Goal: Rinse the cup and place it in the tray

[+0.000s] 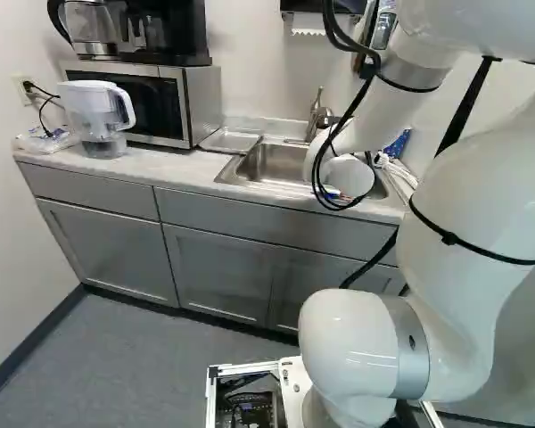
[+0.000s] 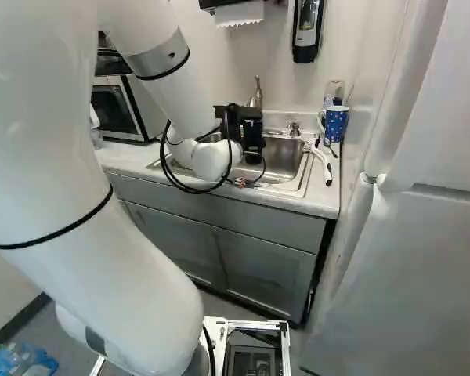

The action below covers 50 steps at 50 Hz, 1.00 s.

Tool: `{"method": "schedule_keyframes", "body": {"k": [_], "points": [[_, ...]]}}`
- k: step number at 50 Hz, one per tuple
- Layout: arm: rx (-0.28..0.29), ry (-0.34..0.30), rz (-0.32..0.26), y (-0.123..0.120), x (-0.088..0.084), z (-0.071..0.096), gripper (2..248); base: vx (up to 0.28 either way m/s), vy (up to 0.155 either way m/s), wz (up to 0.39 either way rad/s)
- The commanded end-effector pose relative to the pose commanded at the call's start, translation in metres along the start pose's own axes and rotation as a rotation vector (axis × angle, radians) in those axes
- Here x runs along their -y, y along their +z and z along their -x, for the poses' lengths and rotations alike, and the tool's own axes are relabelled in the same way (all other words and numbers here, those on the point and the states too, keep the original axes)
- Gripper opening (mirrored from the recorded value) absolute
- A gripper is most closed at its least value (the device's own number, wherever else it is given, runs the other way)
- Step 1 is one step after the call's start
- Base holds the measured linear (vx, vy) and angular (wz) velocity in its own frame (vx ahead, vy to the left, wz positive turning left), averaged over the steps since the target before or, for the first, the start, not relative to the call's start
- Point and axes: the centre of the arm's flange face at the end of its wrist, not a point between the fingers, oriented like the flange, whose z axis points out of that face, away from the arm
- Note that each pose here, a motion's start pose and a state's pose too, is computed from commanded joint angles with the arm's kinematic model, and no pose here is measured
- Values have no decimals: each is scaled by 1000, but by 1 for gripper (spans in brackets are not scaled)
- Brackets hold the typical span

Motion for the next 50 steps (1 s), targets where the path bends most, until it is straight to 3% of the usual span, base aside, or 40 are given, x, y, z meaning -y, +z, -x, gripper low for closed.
{"method": "schedule_keyframes", "body": {"k": [29, 50], "points": [[0, -1, -3, 0, 1, 0, 121, 0, 0, 0], [1, -12, -63, -3, 28, 1, 121, 0, 0, 0]]}}
